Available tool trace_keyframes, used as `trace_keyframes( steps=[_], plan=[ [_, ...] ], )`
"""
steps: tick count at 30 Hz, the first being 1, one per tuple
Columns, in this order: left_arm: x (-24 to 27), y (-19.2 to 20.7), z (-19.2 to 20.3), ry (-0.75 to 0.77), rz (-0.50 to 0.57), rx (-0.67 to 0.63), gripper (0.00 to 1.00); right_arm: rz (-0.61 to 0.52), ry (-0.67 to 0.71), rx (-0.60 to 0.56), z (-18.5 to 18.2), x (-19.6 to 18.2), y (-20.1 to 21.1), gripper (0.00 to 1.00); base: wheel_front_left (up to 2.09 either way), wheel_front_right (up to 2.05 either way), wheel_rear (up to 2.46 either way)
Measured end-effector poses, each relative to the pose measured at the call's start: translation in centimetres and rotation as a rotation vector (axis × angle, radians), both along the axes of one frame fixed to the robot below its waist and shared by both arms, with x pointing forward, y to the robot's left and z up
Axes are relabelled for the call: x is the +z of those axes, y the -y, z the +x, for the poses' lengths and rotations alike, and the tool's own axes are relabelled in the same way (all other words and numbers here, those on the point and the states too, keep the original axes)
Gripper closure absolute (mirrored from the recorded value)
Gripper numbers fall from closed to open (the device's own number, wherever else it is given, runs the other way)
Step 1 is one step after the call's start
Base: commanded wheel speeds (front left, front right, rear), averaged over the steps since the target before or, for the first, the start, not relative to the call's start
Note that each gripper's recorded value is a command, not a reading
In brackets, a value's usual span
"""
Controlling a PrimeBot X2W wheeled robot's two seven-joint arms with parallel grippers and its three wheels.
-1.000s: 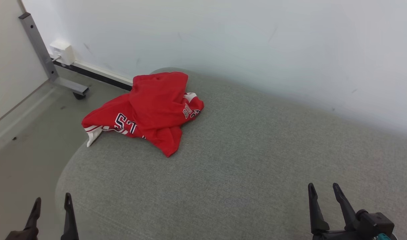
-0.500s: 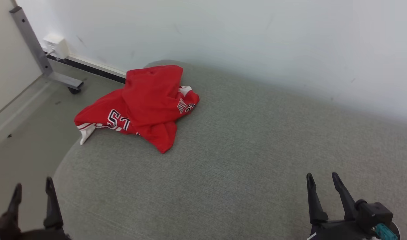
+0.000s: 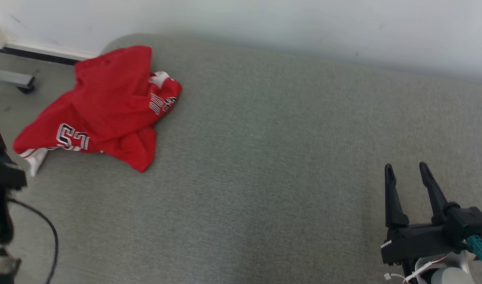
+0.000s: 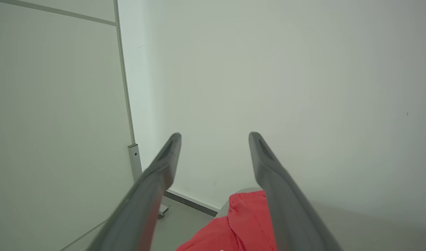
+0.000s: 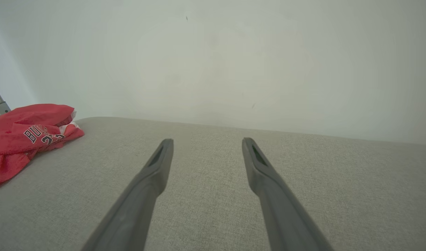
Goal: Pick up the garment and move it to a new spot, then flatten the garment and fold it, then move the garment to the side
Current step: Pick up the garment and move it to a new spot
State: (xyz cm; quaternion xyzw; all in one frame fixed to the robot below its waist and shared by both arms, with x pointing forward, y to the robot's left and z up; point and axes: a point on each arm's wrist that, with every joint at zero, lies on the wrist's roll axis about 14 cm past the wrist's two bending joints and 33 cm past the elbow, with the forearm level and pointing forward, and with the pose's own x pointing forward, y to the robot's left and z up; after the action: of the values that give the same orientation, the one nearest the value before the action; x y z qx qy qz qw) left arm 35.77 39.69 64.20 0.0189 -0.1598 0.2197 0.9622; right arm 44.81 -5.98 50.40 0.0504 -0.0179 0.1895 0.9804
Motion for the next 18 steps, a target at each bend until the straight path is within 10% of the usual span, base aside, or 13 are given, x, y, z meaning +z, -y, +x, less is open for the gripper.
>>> trace_keyframes(
  steps=[18],
  plan=[
    [-9.3, 1.0, 16.3, -0.299, -0.07, -0.124, 0.0, -0.05, -0.112, -0.195, 2.8, -6.0, 7.4, 0.0, 0.0, 0.0, 0.0]
  ],
)
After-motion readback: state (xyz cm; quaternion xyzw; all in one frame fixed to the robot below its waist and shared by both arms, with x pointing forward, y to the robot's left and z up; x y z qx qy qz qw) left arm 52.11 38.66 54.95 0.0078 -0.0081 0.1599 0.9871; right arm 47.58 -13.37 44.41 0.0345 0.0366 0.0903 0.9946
